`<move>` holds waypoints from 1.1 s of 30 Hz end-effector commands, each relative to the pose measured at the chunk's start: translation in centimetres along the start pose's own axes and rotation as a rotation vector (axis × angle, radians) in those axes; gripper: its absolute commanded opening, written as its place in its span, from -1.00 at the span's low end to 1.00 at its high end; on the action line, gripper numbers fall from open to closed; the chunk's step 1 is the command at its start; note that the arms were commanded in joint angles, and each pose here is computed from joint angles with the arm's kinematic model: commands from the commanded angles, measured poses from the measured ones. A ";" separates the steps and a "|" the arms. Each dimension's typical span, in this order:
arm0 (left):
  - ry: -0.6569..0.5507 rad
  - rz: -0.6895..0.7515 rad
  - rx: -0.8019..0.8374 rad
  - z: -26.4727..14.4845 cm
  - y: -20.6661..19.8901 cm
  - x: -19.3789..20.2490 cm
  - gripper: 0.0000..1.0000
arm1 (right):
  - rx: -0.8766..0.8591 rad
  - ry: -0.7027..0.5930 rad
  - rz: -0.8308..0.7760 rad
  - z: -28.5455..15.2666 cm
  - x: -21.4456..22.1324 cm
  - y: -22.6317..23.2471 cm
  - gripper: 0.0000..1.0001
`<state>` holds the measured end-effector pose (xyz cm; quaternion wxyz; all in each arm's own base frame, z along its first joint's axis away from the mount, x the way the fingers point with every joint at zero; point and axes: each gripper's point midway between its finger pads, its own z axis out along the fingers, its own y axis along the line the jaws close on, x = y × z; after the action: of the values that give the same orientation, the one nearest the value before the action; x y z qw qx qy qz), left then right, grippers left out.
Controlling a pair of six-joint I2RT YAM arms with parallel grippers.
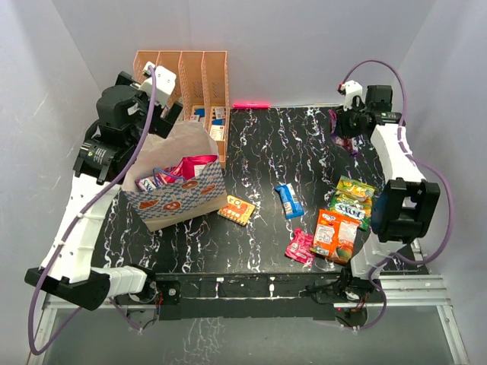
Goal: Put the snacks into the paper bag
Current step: Pick up the snack from the center of the board, then place the snack in the paper bag.
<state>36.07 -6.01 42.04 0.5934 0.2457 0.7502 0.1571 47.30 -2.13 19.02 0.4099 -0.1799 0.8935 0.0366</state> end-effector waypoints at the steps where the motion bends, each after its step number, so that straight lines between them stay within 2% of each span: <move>1: -0.089 -0.055 0.086 -1.0 -0.7 -2.5 0.97 | -0.262 -0.236 -0.075 -5.8 -6.7 6.0 -0.84; 5: -0.173 -0.050 0.309 -2.0 -4.2 -4.3 0.97 | -0.458 -0.359 -0.140 -9.7 -9.0 10.9 -0.83; 9: -0.273 -0.028 0.625 -4.5 -9.3 -5.8 0.97 | -0.627 -0.482 -0.229 -14.1 -10.6 16.0 -0.82; 14: -0.389 -0.038 0.916 -7.4 -13.2 -7.5 0.95 | -0.777 -0.567 -0.356 -17.8 -11.2 23.2 -0.82; 22: -0.495 0.007 1.163 -9.1 -16.5 -7.6 0.90 | -1.053 -0.589 -0.413 -22.5 -9.9 29.8 -0.82; 33: -0.573 0.037 1.350 -9.5 -19.7 -7.3 0.90 | -1.262 -0.570 -0.460 -26.7 -8.2 33.3 -0.82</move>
<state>26.10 -24.56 40.01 0.4968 0.5710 0.5462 -0.3589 24.08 25.15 36.79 0.4338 -0.5168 0.5620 0.4785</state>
